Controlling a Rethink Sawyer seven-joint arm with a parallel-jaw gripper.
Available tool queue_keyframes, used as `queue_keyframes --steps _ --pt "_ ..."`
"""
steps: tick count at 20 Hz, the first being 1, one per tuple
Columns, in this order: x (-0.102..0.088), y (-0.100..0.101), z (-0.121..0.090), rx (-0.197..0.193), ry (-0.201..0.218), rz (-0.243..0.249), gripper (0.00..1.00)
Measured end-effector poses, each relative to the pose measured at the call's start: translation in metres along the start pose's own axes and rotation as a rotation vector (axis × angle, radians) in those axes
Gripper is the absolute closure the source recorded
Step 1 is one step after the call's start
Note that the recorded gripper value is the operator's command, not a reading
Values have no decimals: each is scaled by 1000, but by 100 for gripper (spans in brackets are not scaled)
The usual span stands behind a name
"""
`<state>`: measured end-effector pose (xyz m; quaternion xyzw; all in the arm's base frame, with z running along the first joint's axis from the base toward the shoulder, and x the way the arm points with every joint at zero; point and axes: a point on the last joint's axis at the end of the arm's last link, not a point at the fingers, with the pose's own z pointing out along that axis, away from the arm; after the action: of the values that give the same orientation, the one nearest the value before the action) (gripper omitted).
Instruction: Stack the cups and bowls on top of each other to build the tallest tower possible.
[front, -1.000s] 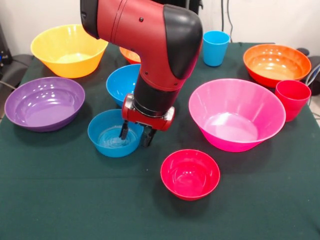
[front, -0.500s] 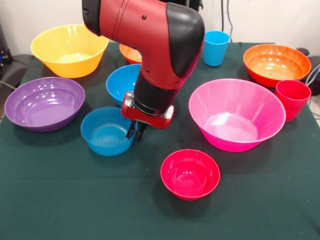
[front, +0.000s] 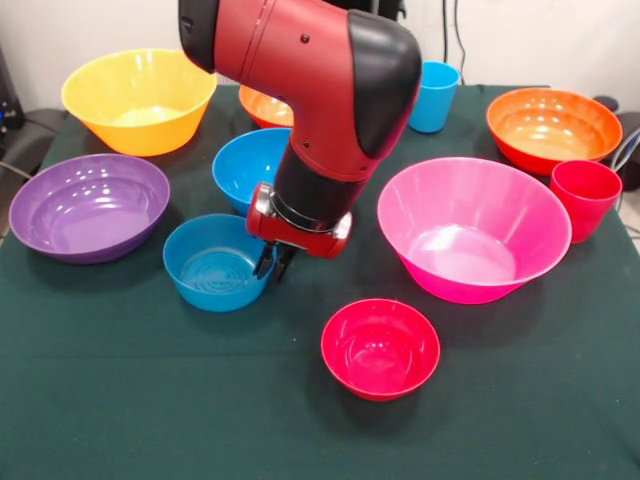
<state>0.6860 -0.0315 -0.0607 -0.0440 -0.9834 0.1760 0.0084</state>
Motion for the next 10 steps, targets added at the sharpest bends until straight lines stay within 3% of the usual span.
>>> queue_keyframes --steps 7,10 --pt "-8 5 -1 16 20 -18 100" --pt "-12 8 -2 21 50 -23 100"
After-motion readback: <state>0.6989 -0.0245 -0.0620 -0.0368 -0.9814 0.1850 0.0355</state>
